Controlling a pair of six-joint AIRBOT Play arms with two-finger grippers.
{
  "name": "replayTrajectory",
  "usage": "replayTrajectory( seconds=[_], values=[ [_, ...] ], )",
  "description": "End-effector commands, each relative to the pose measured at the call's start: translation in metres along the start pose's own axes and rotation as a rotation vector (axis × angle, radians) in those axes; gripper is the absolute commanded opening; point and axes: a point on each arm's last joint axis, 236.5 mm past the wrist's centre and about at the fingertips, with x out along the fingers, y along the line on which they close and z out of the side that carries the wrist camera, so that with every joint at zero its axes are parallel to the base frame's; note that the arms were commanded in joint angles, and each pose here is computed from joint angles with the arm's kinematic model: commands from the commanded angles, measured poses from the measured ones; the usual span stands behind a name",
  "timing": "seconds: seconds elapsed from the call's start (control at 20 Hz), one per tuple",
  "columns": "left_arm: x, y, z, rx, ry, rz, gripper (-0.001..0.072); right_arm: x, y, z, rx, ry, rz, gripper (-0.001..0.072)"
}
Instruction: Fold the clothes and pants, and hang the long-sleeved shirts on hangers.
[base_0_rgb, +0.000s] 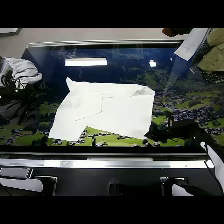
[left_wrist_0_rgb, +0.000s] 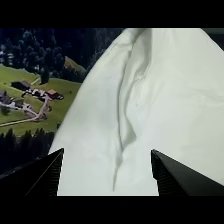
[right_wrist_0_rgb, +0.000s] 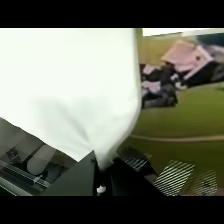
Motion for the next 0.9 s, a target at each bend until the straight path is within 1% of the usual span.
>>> replayTrajectory(
  seconds=[0.0, 0.2, 0.35, 0.5, 0.55, 0.85],
  values=[
    [0.011, 0.016, -0.004, 0.015, 0.032, 0.026, 0.0616, 0.002, -0.002, 0.004, 0.001, -0.017, -0.019, 0.0031],
    [0.037, 0.035, -0.014, 0.049, 0.096, 0.02, 0.0615, -0.005, 0.007, -0.01, -0.024, 0.027, 0.001, 0.003],
    [0.056, 0.044, -0.022, 0.09, 0.14, 0.008, 0.0615, -0.017, 0.013, -0.009, -0.036, -0.005, -0.005, 0.003],
    [0.072, 0.051, -0.033, 0.084, 0.188, -0.005, 0.061, -0.025, 0.018, -0.007, -0.039, -0.034, -0.006, 0.003],
    [0.076, 0.051, -0.039, 0.095, 0.215, -0.016, 0.0598, -0.026, 0.019, -0.007, -0.037, -0.04, -0.005, 0.003],
    [0.08, 0.045, -0.053, 0.109, 0.274, -0.049, 0.0597, -0.028, 0.021, -0.006, -0.023, -0.046, -0.002, 0.0031]
  ],
)
